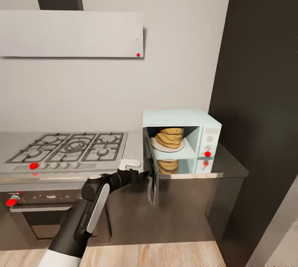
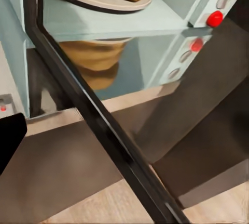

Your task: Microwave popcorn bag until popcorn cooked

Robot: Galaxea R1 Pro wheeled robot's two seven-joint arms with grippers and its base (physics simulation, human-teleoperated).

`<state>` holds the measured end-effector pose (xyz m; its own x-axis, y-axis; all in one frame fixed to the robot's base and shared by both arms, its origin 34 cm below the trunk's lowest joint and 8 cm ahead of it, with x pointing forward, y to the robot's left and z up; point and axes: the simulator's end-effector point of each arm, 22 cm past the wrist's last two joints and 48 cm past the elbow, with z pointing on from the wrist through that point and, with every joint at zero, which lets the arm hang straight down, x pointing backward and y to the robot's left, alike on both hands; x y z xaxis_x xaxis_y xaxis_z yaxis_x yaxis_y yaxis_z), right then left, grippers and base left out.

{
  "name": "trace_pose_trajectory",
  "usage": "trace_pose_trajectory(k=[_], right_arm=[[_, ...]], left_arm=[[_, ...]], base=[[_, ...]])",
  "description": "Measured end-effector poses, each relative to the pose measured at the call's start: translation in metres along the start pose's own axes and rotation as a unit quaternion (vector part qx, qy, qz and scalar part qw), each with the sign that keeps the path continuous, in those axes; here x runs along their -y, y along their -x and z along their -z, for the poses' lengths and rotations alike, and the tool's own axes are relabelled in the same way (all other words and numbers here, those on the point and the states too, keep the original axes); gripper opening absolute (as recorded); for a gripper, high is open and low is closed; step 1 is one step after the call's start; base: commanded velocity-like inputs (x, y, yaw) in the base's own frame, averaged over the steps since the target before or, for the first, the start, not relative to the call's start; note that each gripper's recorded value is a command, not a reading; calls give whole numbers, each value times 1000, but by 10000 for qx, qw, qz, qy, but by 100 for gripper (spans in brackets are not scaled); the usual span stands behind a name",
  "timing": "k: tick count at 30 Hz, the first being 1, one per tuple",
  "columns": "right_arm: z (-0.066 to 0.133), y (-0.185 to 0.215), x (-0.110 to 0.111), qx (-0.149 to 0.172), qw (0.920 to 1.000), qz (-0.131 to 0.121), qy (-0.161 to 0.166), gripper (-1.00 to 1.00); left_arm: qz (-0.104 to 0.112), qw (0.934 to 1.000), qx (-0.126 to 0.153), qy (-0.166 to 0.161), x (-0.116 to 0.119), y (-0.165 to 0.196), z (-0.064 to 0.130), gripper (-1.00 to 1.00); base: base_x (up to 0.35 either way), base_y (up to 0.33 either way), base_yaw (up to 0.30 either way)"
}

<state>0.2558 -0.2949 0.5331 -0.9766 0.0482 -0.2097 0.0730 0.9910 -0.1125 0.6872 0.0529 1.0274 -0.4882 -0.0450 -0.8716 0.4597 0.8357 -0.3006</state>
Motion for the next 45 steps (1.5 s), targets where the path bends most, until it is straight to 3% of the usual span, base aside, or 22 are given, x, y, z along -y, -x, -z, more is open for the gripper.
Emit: trace_pose_trajectory(k=[7,18,20,24,28,29,31,45], right_arm=[[0,3,0,36,10000,-11,-4,100],[1,6,0,80,10000,-17,-1,100],[1,7,0,91,10000,-18,-2,100],[1,9,0,106,9999,-20,-4,100],[1,10,0,127,9999,-23,-3,100],[1,10,0,126,9999,-23,-2,100],[1,11,0,140,9999,-24,-2,100],[2,16,1,202,9998,-33,-3,100]], left_arm=[[-188,9994,-51,-271,35,-2,-6,100],[-227,9991,30,-349,48,5,-4,100],[-383,9988,14,-292,51,4,-5,100],[-364,9987,8,-370,58,4,-5,100],[-370,9990,30,-229,53,6,-4,100],[-371,9992,71,94,39,8,-4,100],[-404,9989,99,207,34,10,-3,100],[-358,9981,153,484,26,15,0,100]], base=[[0,0,-193],[0,0,-193],[0,0,-193],[0,0,-197],[0,0,-199],[0,0,-199],[0,0,-199],[300,0,-176]])
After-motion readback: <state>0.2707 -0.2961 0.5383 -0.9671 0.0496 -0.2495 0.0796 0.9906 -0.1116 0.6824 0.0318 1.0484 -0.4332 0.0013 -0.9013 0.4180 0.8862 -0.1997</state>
